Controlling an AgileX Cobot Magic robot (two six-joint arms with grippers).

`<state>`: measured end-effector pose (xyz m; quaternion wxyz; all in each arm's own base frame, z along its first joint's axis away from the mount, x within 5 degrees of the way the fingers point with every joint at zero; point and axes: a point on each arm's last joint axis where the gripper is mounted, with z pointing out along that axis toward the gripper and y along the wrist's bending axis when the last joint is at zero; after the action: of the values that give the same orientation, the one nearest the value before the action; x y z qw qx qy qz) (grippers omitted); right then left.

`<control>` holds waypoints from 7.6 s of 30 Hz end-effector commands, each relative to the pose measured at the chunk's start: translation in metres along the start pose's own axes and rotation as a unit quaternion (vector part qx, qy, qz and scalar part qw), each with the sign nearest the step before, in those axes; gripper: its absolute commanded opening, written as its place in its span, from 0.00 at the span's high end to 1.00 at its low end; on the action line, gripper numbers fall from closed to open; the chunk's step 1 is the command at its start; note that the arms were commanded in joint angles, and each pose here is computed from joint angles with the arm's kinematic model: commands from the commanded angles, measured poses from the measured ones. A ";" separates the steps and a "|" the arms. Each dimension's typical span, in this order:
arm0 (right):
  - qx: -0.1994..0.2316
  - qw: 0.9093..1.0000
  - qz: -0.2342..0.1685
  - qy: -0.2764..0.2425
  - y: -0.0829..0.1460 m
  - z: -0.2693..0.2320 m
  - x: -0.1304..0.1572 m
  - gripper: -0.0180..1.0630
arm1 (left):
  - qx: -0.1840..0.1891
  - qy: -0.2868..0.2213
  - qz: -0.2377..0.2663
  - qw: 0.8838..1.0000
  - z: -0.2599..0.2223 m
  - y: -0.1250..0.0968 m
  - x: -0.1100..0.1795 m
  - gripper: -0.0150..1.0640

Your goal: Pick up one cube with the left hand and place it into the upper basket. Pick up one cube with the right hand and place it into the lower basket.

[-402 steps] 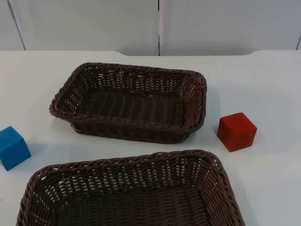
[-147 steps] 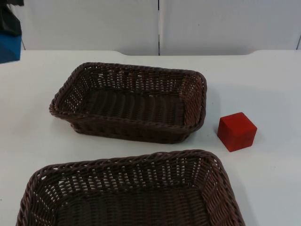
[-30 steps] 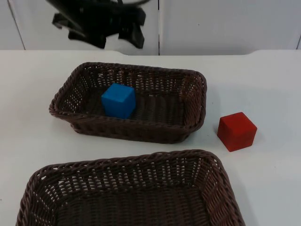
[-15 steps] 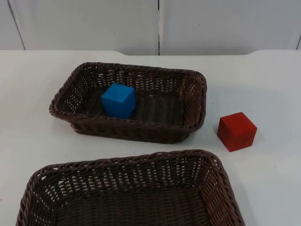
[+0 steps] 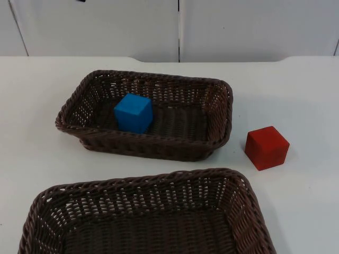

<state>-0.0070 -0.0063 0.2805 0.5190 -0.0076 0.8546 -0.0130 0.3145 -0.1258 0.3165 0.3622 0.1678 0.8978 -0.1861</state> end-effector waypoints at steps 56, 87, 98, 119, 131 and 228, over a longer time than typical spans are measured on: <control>0.002 1.000 -0.003 -0.002 0.000 0.000 0.000 0.01 | 0.007 -0.105 0.073 0.992 -0.158 -0.033 0.177 0.27; -0.007 1.000 0.002 -0.002 0.001 0.000 0.000 0.01 | -0.010 -0.162 0.090 0.983 -0.173 -0.033 0.188 0.27; -0.007 1.000 0.002 -0.004 0.001 0.000 0.000 0.01 | -0.010 -0.161 0.090 0.983 -0.173 -0.033 0.188 0.27; -0.010 0.999 -0.014 0.041 0.003 0.026 -0.076 0.01 | -0.008 -0.160 0.087 0.983 -0.173 -0.034 0.188 0.27; -0.017 0.990 -0.016 0.136 0.010 0.103 -0.110 0.01 | -0.008 -0.160 0.087 0.983 -0.173 -0.034 0.188 0.27; -0.122 0.941 -0.185 0.255 0.189 0.388 -0.004 0.02 | -0.013 -0.164 0.090 0.982 -0.173 -0.033 0.188 0.27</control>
<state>0.3370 0.1777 0.0981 0.2628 -0.2258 0.9380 -0.0074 0.0706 -0.0444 0.3046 0.5165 0.2117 0.8132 -0.1644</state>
